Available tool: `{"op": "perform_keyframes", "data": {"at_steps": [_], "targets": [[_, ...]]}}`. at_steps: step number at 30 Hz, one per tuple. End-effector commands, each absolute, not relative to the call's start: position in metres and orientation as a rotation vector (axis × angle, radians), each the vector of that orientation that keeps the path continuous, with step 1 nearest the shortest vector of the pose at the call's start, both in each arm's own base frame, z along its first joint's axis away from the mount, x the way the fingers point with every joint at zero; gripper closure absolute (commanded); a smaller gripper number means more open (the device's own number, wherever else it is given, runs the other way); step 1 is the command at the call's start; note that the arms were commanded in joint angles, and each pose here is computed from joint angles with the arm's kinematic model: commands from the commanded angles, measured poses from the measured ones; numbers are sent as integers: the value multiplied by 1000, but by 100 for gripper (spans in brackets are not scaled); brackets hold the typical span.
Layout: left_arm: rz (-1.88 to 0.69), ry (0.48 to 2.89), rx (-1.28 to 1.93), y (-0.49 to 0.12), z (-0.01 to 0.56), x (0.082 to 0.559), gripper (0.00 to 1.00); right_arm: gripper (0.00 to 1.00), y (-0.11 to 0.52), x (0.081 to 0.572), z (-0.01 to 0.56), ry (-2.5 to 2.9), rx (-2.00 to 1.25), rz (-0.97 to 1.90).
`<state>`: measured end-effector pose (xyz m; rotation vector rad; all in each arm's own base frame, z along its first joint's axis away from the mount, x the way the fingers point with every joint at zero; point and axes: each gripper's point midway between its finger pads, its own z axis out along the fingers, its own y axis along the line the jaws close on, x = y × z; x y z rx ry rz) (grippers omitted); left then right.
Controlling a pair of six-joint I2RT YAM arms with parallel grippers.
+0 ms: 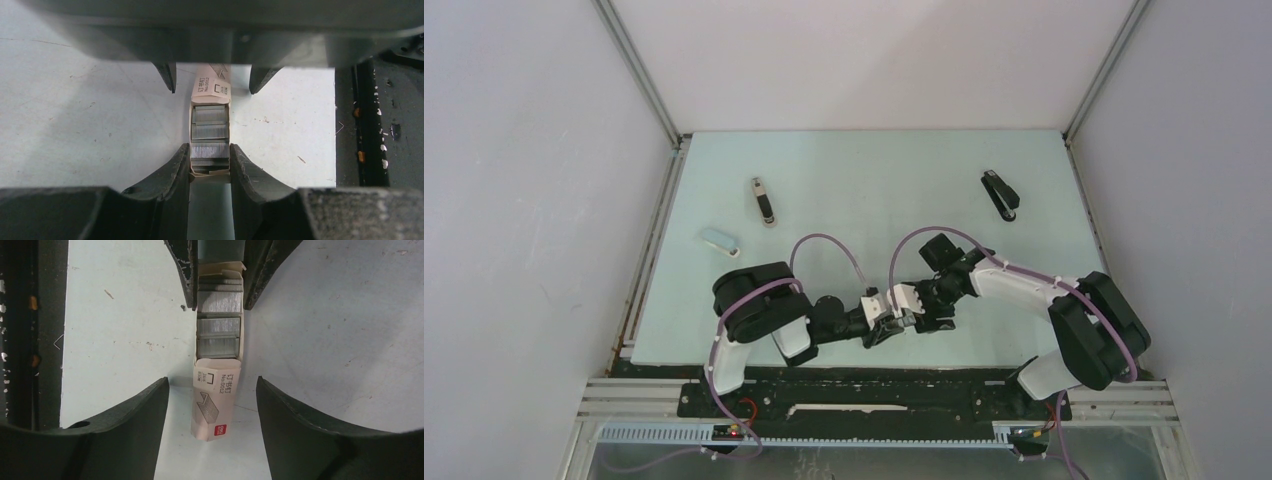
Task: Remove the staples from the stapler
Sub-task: Close the staple box at the center of the board.
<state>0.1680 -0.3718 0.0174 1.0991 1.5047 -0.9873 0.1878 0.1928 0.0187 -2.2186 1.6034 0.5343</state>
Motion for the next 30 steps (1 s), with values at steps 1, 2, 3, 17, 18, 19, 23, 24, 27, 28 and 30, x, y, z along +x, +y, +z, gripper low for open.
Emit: {"op": "perform_keyframes", "data": {"at_steps": [1,2,3,17,18,19,23,24,27,28,30], "targets": [[-967,1548,1083,-381,15,176,70,25,213,183,39,1421,-2200,618],[-966,1545,1082,-381,15,177,70,24,212,184,38,1423,-2200,620],[-966,1544,1083,-381,15,177,71,23,211,184,38,1426,-2201,620],[-960,1544,1086,-381,15,176,71,26,200,187,32,1458,-2205,606],[-961,1541,1085,-381,15,177,71,26,201,186,32,1458,-2205,610],[-961,1541,1084,-381,16,177,71,27,201,186,31,1459,-2206,611],[-961,1537,1081,-381,17,177,72,33,202,185,28,1466,-2216,607],[-962,1536,1082,-381,18,177,72,34,203,185,28,1466,-2217,604],[-963,1534,1085,-382,18,176,72,36,203,187,26,1469,-2224,589],[-963,1534,1086,-382,17,176,72,36,202,188,26,1472,-2222,582],[-966,1535,1090,-383,16,175,72,33,201,190,27,1482,-2215,570]]}}
